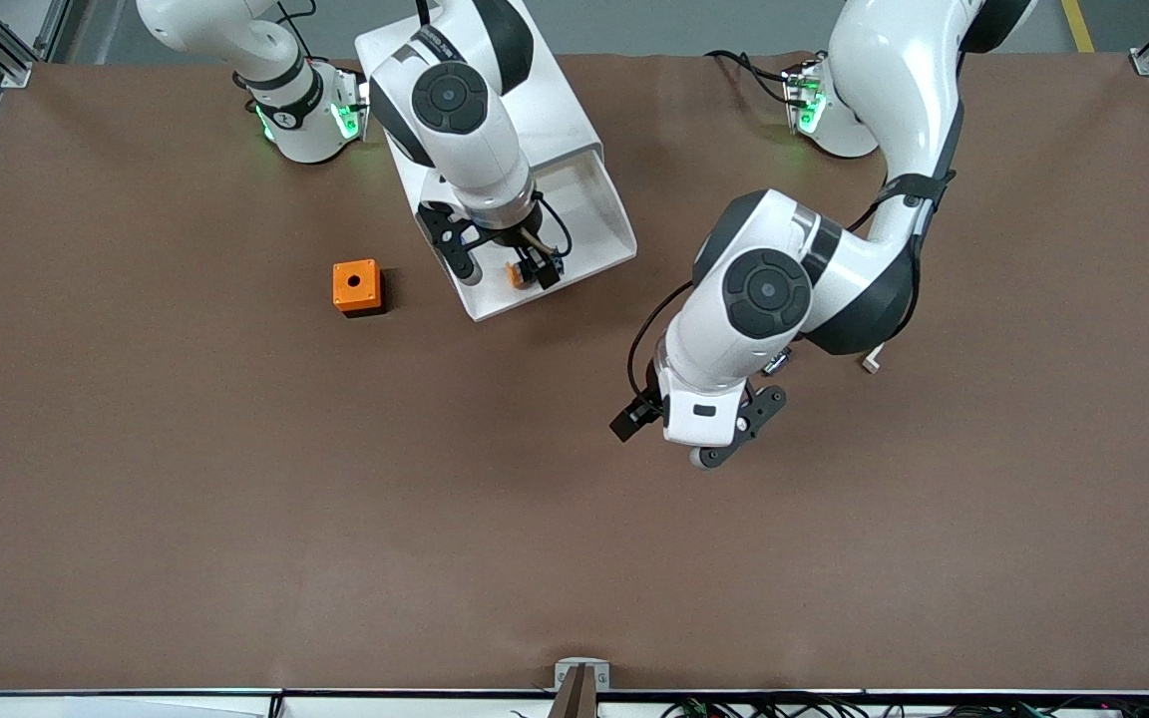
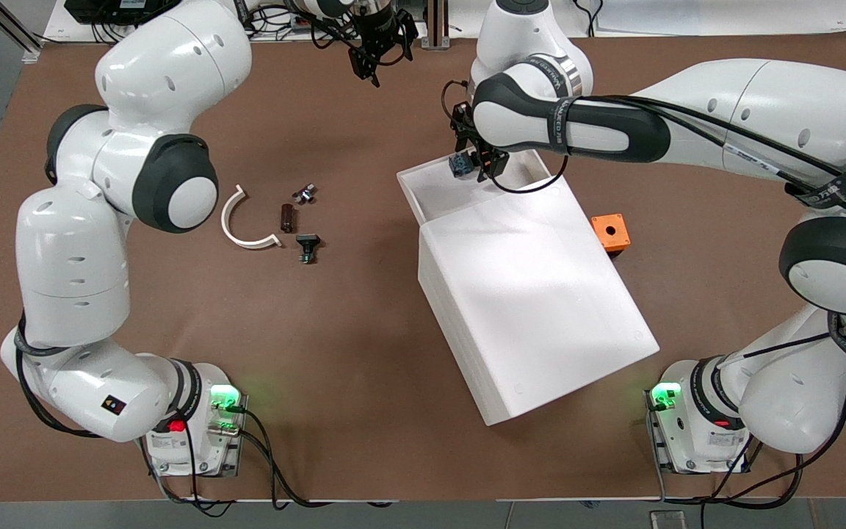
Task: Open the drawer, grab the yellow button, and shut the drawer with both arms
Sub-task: 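Grasp the orange-capped push-button inside the drawer with the right gripper, then lift the button out with the right gripper while the left gripper pushes the drawer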
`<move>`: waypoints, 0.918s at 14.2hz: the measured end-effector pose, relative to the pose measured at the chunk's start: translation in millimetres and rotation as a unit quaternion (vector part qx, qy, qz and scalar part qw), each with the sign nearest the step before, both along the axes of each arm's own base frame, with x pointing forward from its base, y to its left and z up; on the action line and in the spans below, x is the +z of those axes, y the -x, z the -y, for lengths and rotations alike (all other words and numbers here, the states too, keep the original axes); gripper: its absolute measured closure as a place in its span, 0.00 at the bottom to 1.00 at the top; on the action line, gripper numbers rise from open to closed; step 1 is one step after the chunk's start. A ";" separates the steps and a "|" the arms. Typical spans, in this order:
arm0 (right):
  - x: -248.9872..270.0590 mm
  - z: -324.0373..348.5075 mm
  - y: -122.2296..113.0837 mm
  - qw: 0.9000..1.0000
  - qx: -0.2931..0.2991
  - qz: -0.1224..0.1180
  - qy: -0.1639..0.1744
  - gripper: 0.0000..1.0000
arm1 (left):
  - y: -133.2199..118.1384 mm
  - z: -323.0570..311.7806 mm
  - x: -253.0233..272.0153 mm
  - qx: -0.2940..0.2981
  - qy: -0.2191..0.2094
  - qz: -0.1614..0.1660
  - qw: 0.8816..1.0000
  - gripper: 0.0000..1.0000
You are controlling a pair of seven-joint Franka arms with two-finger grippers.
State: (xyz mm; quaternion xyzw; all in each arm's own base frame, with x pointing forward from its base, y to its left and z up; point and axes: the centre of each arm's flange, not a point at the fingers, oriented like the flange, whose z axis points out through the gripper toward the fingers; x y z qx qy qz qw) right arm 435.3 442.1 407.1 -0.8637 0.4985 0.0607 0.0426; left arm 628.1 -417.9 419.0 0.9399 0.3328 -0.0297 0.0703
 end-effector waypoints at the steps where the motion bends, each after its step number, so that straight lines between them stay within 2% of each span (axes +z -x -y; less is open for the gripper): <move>1: -0.1 0.3 -0.4 1.000 0.001 0.002 0.001 0.34 | 2.7 3.9 -0.4 -0.005 -0.005 0.003 1.000 0.00; 3: -0.1 0.8 -0.9 1.000 0.004 0.007 0.005 0.59 | 7.2 10.1 -1.4 -0.012 -0.011 0.006 1.000 0.00; 8: 5.5 2.4 -5.9 1.000 0.004 0.015 0.003 0.61 | 23.1 30.1 -7.5 -0.033 -0.037 0.017 0.999 0.00; 11: 28.9 18.3 -30.8 0.999 0.012 0.035 -0.009 0.61 | 32.8 41.2 -11.8 -0.026 -0.039 0.012 0.999 0.00; 13: 45.8 42.0 -53.9 0.998 0.037 0.045 -0.011 0.61 | 38.7 46.8 -16.5 -0.030 -0.041 0.007 0.999 0.00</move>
